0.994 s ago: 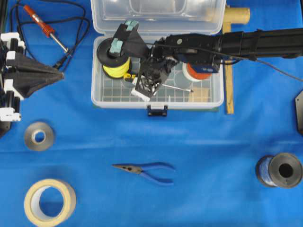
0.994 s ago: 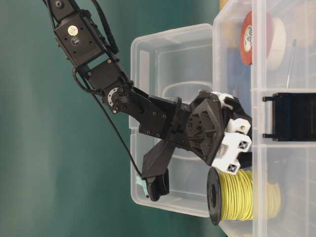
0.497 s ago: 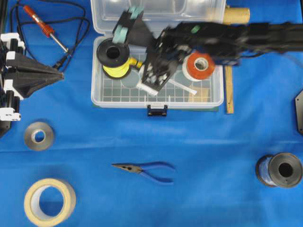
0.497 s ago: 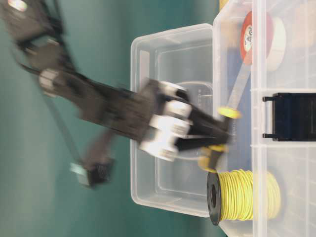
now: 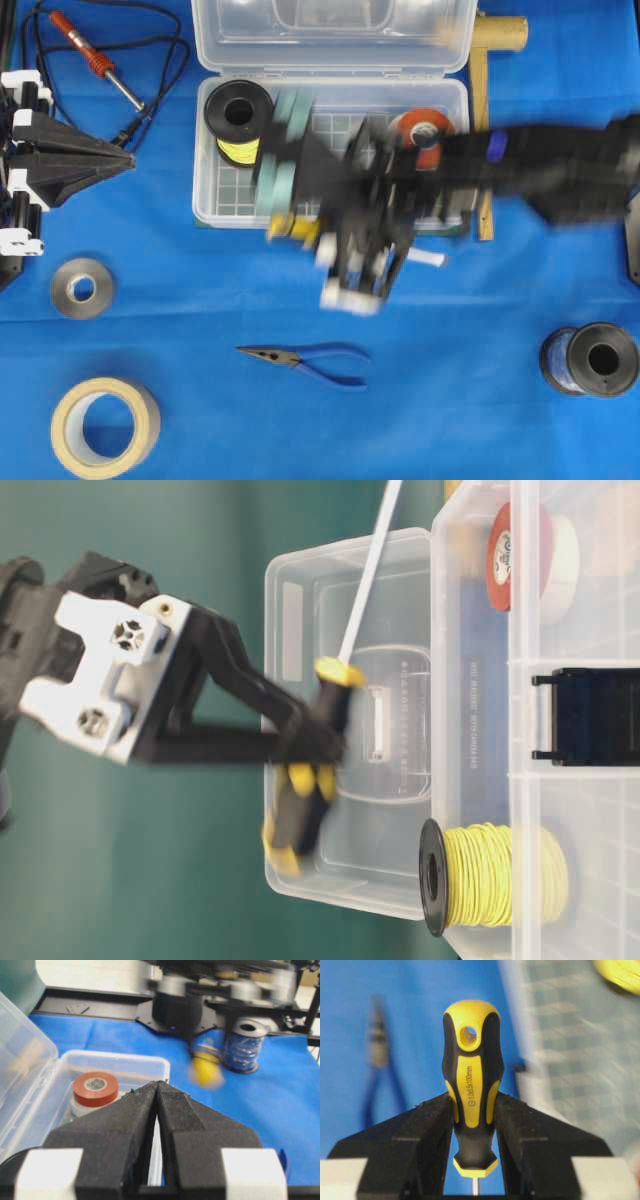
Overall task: Pick the screwdriver from the toolbox among several items.
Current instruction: 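Lift the screwdriver out of the toolbox toward the table front, then lower the screwdriver onto the table above the blue pliers and release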
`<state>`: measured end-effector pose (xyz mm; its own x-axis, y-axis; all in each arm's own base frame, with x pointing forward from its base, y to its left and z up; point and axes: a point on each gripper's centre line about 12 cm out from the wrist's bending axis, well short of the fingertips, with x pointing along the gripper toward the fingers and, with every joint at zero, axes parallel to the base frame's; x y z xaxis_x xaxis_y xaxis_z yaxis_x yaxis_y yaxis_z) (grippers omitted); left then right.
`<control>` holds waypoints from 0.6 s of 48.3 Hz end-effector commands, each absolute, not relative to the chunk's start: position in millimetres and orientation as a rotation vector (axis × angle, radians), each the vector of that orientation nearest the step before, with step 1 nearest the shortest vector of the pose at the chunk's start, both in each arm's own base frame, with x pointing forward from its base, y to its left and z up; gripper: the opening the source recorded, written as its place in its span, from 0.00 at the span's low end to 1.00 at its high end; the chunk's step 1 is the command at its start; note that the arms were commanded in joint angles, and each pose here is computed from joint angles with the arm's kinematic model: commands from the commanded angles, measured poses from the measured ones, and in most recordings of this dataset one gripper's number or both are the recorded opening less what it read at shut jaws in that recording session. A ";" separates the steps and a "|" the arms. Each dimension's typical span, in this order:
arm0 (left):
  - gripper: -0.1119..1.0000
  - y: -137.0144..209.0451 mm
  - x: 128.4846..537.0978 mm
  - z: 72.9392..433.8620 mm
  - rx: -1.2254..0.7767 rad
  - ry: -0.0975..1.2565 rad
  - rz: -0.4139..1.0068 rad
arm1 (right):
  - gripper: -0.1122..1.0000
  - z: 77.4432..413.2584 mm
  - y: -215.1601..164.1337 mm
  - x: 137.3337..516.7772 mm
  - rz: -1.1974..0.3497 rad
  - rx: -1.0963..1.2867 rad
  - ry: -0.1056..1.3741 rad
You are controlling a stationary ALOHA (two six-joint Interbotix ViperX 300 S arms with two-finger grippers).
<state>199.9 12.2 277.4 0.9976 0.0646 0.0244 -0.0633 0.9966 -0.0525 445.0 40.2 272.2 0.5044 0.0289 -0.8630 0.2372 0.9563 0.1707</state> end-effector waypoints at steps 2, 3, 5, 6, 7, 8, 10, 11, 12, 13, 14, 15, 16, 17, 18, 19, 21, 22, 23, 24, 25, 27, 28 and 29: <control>0.10 12.6 201.2 280.7 -0.051 -0.035 0.066 | 0.32 276.5 68.5 462.2 -0.075 0.253 0.978; 0.10 12.6 201.2 280.7 -0.051 -0.035 0.066 | 0.33 272.2 72.3 465.9 -0.073 0.249 0.981; 0.10 12.6 200.9 280.4 -0.051 -0.035 0.066 | 0.33 261.3 77.8 472.7 -0.074 0.240 0.995; 0.10 12.6 200.9 280.4 -0.051 -0.035 0.066 | 0.33 254.8 79.5 476.0 -0.076 0.235 1.005; 0.10 12.6 200.9 280.4 -0.051 -0.035 0.066 | 0.33 248.7 81.4 479.2 -0.078 0.233 1.015; 0.10 12.6 200.9 280.4 -0.051 -0.035 0.066 | 0.33 241.0 82.0 482.3 -0.081 0.230 1.030; 0.10 12.6 200.9 280.6 -0.051 -0.037 0.066 | 0.33 226.0 84.6 488.0 -0.082 0.221 1.056; 0.10 12.6 200.9 280.4 -0.051 -0.035 0.066 | 0.33 218.5 85.8 490.4 -0.083 0.216 1.069; 0.10 12.6 200.9 280.4 -0.051 -0.035 0.066 | 0.33 206.7 86.3 493.4 -0.086 0.208 1.088; 0.10 12.9 200.9 280.4 -0.051 -0.035 0.067 | 0.33 198.8 86.7 494.9 -0.089 0.207 1.104; 0.10 12.6 200.9 280.4 -0.051 -0.035 0.066 | 0.32 192.3 86.9 496.1 -0.091 0.204 1.115; 0.10 12.9 200.9 280.4 -0.051 -0.035 0.067 | 0.33 186.6 87.3 497.9 -0.093 0.203 1.123; 0.10 12.6 200.9 280.4 -0.051 -0.035 0.066 | 0.33 179.7 87.4 498.8 -0.095 0.201 1.135; 0.10 12.9 200.9 280.4 -0.050 -0.035 0.067 | 0.32 173.6 86.7 499.9 -0.099 0.198 1.143; 0.10 12.6 200.9 280.4 -0.051 -0.035 0.066 | 0.33 168.3 87.0 500.7 -0.100 0.199 1.151; 0.10 12.6 200.9 280.4 -0.051 -0.035 0.066 | 0.32 163.8 87.2 501.3 -0.102 0.198 1.157; 0.10 12.6 200.9 280.4 -0.051 -0.035 0.066 | 0.33 155.4 87.6 503.4 -0.103 0.198 1.163; 0.10 12.6 200.9 280.4 -0.051 -0.035 0.066 | 0.33 151.0 87.9 504.4 -0.105 0.200 1.164; 0.10 12.6 200.9 280.4 -0.051 -0.035 0.066 | 0.33 147.7 88.0 505.0 -0.105 0.202 1.165; 0.10 12.6 200.9 280.4 -0.051 -0.035 0.066 | 0.33 145.0 88.4 506.1 -0.103 0.204 1.162; 0.10 12.6 200.9 280.4 -0.051 -0.035 0.066 | 0.33 142.2 88.7 507.0 -0.103 0.207 1.161; 0.10 12.6 200.9 280.4 -0.051 -0.035 0.066 | 0.33 138.2 89.4 508.8 -0.102 0.214 1.154; 0.10 12.6 200.9 280.4 -0.051 -0.035 0.066 | 0.33 135.5 89.7 508.8 -0.102 0.216 1.158; 0.10 12.6 200.9 280.4 -0.051 -0.035 0.066 | 0.33 133.4 90.1 509.4 -0.100 0.220 1.157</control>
<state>199.4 12.1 276.4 0.9976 0.0646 0.0229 -0.0633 0.9966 -0.0525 501.5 87.7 119.5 0.3476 0.0169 -0.9375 0.1939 0.9769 0.0895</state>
